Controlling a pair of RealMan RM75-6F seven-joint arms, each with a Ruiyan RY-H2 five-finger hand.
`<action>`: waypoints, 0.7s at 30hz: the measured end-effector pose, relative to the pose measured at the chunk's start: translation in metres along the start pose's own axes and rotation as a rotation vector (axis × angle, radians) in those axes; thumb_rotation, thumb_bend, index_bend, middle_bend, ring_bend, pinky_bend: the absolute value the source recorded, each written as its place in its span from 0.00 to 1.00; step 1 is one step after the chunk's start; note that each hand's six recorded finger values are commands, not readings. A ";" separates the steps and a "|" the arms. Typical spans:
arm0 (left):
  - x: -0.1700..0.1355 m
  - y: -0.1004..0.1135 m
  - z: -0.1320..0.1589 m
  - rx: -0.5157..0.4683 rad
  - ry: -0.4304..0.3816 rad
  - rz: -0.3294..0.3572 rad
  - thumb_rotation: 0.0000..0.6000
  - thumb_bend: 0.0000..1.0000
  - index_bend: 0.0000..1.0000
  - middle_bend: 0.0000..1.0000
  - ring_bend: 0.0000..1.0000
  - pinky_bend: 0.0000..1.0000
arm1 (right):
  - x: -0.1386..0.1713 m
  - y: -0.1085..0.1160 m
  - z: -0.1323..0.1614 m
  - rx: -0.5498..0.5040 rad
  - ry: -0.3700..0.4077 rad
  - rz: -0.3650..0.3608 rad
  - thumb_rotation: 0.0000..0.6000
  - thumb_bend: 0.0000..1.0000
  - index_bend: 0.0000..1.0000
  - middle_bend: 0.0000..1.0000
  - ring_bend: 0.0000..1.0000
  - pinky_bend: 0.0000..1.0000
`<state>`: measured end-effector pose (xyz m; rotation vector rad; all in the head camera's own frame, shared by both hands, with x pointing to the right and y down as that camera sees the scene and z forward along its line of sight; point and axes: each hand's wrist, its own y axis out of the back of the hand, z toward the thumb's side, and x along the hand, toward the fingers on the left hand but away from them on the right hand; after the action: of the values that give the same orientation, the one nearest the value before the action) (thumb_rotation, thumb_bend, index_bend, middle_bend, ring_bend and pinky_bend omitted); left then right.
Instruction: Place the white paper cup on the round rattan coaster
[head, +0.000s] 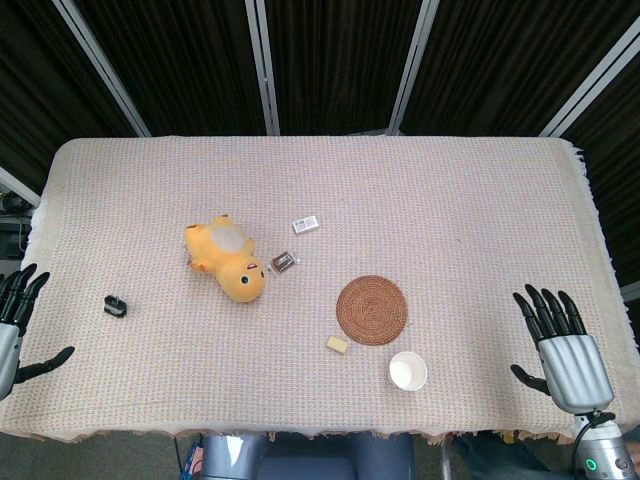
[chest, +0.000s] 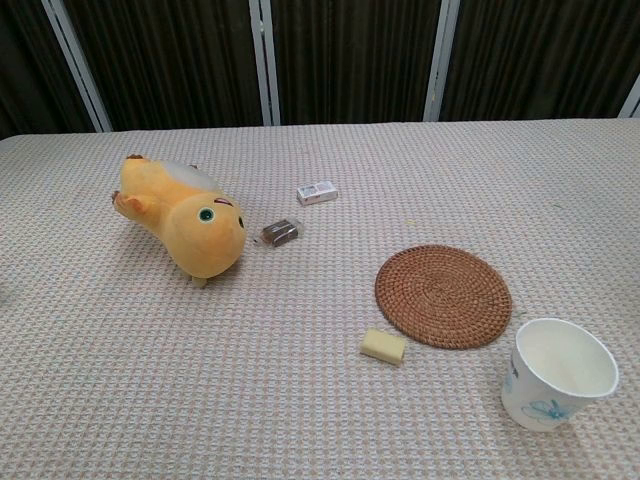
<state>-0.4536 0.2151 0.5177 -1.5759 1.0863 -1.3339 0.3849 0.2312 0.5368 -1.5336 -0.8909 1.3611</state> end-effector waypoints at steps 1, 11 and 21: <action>0.000 0.000 0.000 0.002 0.000 -0.002 1.00 0.00 0.00 0.00 0.00 0.00 | 0.000 0.000 0.000 0.000 0.001 0.002 1.00 0.00 0.00 0.00 0.00 0.00; 0.001 -0.001 0.002 0.011 -0.001 -0.001 1.00 0.00 0.00 0.00 0.00 0.00 | 0.000 -0.012 0.007 -0.042 0.032 0.068 1.00 0.00 0.00 0.00 0.00 0.00; 0.007 -0.010 0.003 0.050 0.012 -0.020 1.00 0.00 0.00 0.00 0.00 0.00 | -0.022 -0.051 0.057 -0.023 0.258 0.300 1.00 0.00 0.00 0.05 0.05 0.11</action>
<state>-0.4484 0.2119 0.5283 -1.5478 1.0387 -1.3754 0.3275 0.2374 0.5909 -1.8667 -0.5332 1.3202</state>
